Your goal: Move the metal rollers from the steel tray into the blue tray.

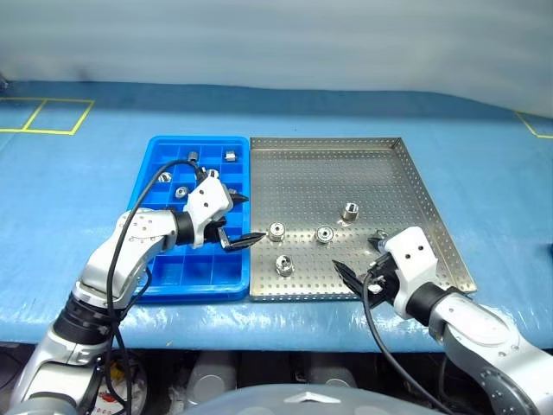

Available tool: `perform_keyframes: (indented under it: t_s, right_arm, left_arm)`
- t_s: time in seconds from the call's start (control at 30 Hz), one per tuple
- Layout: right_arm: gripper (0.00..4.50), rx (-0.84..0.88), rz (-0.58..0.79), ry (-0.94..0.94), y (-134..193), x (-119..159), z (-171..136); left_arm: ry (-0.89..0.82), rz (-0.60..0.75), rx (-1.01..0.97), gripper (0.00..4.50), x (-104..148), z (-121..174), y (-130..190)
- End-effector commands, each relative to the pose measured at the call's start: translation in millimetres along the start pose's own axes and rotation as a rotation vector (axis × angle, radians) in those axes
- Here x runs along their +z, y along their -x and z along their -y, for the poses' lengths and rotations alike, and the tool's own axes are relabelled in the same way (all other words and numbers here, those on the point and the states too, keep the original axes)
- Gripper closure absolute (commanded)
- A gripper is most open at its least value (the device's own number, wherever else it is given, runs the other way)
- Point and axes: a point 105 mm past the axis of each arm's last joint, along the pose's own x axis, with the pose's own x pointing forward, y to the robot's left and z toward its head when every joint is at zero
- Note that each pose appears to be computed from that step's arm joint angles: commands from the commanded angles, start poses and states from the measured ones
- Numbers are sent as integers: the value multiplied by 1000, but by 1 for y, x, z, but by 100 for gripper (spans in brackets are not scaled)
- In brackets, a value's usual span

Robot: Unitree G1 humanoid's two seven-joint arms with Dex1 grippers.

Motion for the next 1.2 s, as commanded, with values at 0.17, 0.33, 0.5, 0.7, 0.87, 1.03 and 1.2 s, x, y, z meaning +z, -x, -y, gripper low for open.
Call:
perform_keyframes:
  t_s: [0.17,0.33,0.5,0.7,0.87,1.03,1.2]
  right_arm:
    - [4,14,53,40,4,13,-5]
    - [4,21,55,40,4,14,-6]
    - [4,36,56,46,3,14,-9]
    - [4,51,59,46,2,15,-12]
    - [4,46,52,53,2,14,-11]
    - [4,31,49,52,2,13,-9]
    - [4,23,56,42,2,13,-9]
  left_arm:
    - [-31,22,8,0,9,-2,3]
    - [-31,23,7,0,9,-2,4]
    - [-20,16,11,0,9,-4,5]
    - [-31,20,-1,0,12,-4,4]
    - [-44,28,2,0,15,-5,4]
    - [-51,36,-3,0,19,-5,2]
    - [-39,39,14,0,27,-14,0]
